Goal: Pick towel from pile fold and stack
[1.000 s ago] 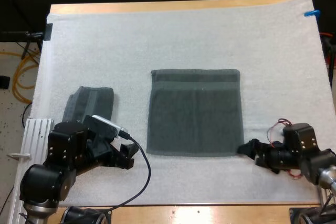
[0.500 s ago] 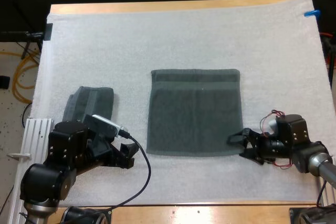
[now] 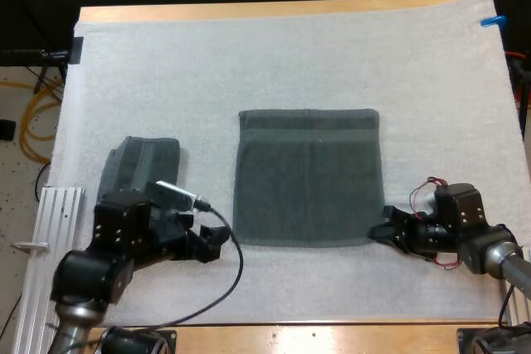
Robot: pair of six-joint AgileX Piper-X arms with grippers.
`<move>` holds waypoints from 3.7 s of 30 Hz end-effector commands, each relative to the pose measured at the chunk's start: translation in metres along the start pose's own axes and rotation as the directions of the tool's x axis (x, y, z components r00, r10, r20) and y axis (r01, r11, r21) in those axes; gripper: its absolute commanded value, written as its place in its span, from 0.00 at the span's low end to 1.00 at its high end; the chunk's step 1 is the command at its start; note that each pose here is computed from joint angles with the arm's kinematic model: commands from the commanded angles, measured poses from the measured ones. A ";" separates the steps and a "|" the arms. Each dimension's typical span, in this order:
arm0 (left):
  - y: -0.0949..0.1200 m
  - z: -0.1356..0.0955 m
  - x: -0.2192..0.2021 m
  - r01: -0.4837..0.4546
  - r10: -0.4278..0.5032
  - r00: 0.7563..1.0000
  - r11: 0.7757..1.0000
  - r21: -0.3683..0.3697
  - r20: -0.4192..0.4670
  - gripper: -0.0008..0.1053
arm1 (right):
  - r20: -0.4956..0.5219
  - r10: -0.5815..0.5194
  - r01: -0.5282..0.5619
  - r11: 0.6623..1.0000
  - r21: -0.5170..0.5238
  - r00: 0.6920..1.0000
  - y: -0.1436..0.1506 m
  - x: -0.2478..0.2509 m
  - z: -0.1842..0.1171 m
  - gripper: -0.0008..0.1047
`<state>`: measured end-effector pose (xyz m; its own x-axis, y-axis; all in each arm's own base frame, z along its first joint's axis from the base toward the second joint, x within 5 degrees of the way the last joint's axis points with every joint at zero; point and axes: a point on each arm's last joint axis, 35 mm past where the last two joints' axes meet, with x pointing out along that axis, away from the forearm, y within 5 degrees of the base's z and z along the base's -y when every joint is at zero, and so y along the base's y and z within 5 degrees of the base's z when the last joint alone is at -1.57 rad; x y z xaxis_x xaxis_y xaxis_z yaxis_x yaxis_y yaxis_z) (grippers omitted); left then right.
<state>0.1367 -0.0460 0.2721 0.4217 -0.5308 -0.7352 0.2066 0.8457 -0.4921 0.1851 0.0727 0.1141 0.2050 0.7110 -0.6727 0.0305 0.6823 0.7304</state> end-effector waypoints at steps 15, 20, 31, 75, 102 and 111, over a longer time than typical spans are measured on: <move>0.043 0.012 0.098 -0.030 -0.013 0.979 0.978 -0.205 -0.202 0.67 | -0.001 -0.002 0.002 1.000 -0.011 1.000 0.000 0.000 0.000 0.01; 0.055 0.009 0.125 -0.012 -0.062 0.957 0.967 -0.253 -0.282 0.67 | -0.005 0.005 -0.005 1.000 -0.011 1.000 0.000 0.000 0.000 0.01; 0.068 0.001 0.158 0.080 -0.210 0.907 0.937 -0.339 -0.366 0.67 | -0.005 0.005 -0.005 1.000 -0.011 1.000 0.000 0.000 0.000 0.01; 0.054 -0.014 0.138 0.082 -0.215 0.849 0.956 -0.281 -0.483 0.01 | -0.054 0.097 -0.102 0.990 -0.093 0.994 0.020 -0.007 -0.009 0.01; 0.072 0.063 0.158 0.306 -0.294 0.951 0.879 -0.366 0.090 0.01 | 0.371 0.101 -0.139 0.987 0.078 0.923 0.027 -0.013 0.084 0.01; 0.083 0.077 0.184 0.283 -0.269 0.959 0.875 -0.393 0.092 0.01 | 0.353 0.127 -0.160 0.985 0.067 0.927 0.031 0.008 0.131 0.01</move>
<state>0.2952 -0.0688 0.1270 0.4094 -0.7344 -0.5413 -0.0585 0.5710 -0.8189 0.3119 0.0773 0.1422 0.5324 0.6781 -0.5067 0.0851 0.5527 0.8290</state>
